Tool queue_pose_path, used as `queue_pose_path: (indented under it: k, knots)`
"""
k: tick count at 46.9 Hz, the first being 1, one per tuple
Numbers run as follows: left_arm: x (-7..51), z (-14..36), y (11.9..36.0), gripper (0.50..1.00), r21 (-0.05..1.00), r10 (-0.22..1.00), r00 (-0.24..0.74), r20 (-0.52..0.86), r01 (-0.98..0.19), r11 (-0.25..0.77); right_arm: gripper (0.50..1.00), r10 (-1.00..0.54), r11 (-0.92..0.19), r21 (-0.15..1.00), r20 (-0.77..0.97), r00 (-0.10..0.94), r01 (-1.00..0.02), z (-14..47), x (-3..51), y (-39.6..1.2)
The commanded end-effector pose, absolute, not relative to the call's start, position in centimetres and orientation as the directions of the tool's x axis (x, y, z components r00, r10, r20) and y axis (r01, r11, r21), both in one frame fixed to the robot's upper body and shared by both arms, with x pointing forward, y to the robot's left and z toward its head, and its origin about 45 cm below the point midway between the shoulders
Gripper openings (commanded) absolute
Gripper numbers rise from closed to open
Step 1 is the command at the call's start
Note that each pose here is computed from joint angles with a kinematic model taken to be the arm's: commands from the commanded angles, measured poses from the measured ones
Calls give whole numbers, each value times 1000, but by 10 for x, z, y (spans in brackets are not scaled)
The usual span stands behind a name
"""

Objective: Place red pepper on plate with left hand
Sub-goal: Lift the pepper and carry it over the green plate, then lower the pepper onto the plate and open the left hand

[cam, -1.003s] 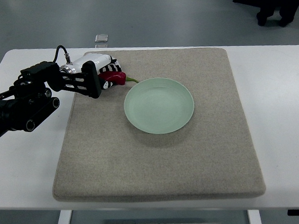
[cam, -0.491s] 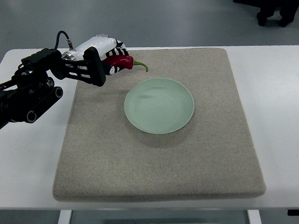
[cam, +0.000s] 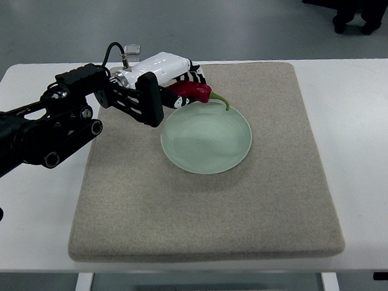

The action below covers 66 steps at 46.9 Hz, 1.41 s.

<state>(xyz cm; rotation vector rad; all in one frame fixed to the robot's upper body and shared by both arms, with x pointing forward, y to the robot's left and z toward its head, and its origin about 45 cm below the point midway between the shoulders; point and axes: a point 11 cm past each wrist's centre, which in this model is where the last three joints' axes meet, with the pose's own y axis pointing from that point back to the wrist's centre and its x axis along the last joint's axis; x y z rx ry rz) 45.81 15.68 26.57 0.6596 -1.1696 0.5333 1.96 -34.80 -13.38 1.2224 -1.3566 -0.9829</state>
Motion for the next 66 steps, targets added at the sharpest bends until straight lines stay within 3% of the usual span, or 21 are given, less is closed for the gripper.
queue_pose_path:
  k: [1, 38, 66]
  knots:
    - [455, 261, 154, 500, 207, 22, 312, 950, -678, 706, 932, -987, 152, 976, 159, 33, -156, -134, 19, -348]
    - [431, 244, 127, 500, 247, -52, 325, 944, -596, 764, 932, -986, 154, 976, 161, 33, -157, -134, 20, -349]
    - [429, 233, 130, 500, 279, -82, 337, 938, -592, 757, 932, -987, 152, 976, 159, 33, -157, -134, 20, -348]
